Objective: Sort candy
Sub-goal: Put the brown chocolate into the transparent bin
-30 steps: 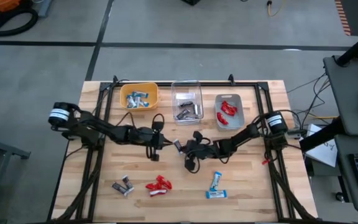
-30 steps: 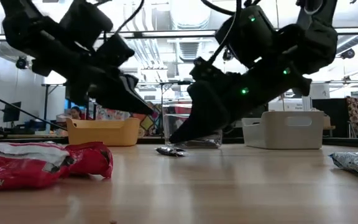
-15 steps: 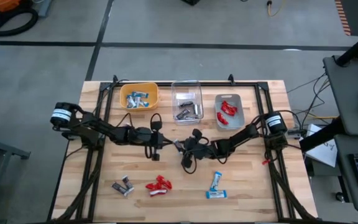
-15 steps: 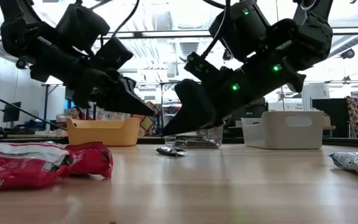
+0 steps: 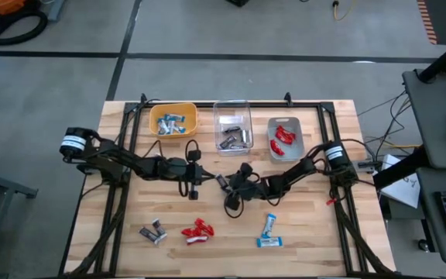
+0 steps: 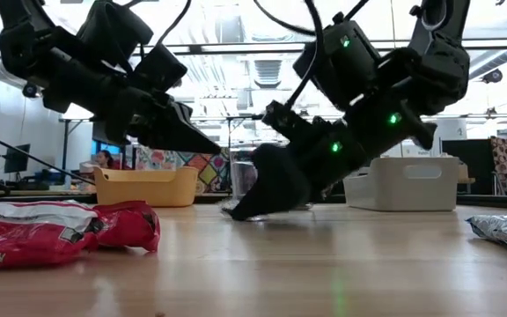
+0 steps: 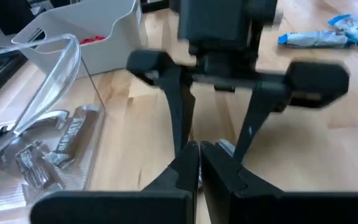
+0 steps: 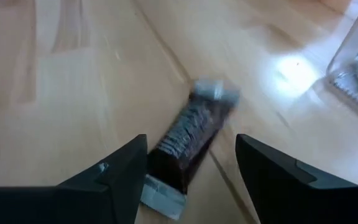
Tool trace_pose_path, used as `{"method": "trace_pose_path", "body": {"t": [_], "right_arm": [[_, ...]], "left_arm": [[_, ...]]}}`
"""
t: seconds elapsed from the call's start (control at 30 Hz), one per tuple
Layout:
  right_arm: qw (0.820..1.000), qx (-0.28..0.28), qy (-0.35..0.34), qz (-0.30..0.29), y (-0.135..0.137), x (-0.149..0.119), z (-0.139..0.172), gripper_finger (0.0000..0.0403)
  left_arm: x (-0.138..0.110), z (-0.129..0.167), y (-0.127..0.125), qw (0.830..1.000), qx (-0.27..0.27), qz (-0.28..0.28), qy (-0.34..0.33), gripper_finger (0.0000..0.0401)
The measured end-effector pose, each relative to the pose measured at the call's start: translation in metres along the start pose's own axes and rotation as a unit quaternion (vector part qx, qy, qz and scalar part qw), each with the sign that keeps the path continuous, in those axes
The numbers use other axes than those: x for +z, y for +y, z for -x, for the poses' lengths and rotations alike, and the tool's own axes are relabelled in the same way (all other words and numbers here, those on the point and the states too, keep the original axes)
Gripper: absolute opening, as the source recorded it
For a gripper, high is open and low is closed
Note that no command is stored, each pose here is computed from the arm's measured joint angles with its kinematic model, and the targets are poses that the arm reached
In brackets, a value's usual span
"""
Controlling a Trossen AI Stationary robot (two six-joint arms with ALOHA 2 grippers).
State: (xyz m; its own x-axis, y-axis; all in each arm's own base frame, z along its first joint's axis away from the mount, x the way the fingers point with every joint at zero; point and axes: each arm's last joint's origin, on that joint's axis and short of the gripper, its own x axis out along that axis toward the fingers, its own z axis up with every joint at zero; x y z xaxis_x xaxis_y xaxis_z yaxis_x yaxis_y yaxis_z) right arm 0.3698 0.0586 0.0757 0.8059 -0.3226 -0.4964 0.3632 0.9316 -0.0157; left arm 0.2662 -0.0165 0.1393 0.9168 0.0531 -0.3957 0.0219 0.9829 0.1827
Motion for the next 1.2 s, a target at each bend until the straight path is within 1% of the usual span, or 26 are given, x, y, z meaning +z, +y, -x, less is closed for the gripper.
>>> {"method": "trace_pose_path", "body": {"t": [0.13,0.27,0.37,0.57,0.73,0.83,1.03,1.2], "right_arm": [[1.0,-0.005,0.002,0.001,0.002,-0.007,-0.007,0.022],[1.0,-0.005,0.008,0.004,0.002,-0.013,-0.012,0.019],[1.0,-0.003,0.014,0.006,0.002,-0.017,-0.013,0.0156],[1.0,0.004,0.011,0.016,0.003,-0.016,-0.013,0.0076],[0.999,0.017,0.003,0.028,0.004,-0.015,-0.014,0.0027],[0.999,0.027,-0.006,0.034,0.005,-0.011,-0.013,0.0015],[0.997,0.034,-0.021,0.062,0.003,0.006,-0.003,0.0014],[0.993,0.039,-0.071,0.08,0.003,0.044,0.019,0.0013]], "left_arm": [[0.004,0.002,0.001,1.0,0.001,0.001,-0.008,0.0],[0.009,0.007,0.001,1.0,-0.012,0.002,-0.025,0.0],[0.015,0.014,0.002,0.999,-0.025,0.002,-0.043,0.0],[0.02,0.032,0.005,0.997,-0.02,0.004,-0.075,0.0],[0.021,0.046,0.007,0.995,-0.017,0.01,-0.095,0.0],[0.021,0.053,0.008,0.994,-0.016,0.017,-0.106,0.0],[0.022,0.063,0.009,0.993,-0.016,0.029,-0.116,0.0],[0.021,0.066,0.009,0.994,-0.019,0.038,-0.099,0.0]]}}
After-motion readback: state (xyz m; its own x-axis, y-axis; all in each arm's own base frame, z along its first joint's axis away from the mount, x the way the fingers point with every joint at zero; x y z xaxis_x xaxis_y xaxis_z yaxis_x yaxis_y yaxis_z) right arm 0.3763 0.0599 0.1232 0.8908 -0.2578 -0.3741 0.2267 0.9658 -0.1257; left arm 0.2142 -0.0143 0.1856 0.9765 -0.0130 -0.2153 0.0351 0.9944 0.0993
